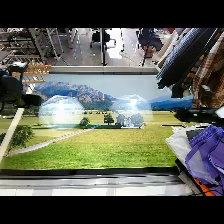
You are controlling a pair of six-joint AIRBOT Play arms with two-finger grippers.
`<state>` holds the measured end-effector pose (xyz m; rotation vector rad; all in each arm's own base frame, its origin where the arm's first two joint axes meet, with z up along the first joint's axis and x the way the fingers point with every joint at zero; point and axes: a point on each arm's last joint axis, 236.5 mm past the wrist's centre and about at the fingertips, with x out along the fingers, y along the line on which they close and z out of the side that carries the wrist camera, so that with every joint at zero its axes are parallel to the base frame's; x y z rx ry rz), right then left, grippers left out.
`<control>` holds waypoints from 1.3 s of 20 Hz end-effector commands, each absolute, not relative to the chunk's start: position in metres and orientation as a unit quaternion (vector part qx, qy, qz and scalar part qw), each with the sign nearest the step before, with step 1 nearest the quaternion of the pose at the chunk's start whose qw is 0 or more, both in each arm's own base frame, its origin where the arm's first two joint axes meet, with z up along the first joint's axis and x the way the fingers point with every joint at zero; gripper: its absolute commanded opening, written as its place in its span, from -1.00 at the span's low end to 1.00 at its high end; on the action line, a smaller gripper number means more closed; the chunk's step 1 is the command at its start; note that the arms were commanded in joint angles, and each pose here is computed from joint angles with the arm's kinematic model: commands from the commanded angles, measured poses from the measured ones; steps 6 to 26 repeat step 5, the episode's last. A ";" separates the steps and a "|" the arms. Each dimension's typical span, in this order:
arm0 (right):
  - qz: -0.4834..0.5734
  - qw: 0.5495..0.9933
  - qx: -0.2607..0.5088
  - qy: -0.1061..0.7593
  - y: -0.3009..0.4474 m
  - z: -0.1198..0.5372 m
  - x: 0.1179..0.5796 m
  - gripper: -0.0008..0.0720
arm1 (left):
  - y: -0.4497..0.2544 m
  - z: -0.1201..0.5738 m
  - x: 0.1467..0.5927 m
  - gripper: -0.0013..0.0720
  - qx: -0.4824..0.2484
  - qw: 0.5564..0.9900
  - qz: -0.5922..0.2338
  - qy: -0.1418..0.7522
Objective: Fold the clothes and pants, and hang the long-sleeved shirts on hangers.
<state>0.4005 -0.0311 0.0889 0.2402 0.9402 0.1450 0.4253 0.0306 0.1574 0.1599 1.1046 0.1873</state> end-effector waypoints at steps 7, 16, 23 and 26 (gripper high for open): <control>0.003 0.972 0.042 0.231 -0.041 0.151 0.492 -0.93 | 0.053 0.162 0.431 -0.93 0.064 0.847 0.150 0.505; 0.003 0.972 0.042 0.231 -0.041 0.151 0.492 -0.93 | 0.053 0.162 0.431 -0.93 0.064 0.847 0.150 0.505; 0.003 0.972 0.042 0.231 -0.041 0.151 0.492 -0.93 | 0.053 0.162 0.431 -0.93 0.064 0.847 0.150 0.505; 0.003 0.972 0.042 0.231 -0.041 0.151 0.492 -0.93 | 0.053 0.162 0.431 -0.93 0.064 0.847 0.150 0.505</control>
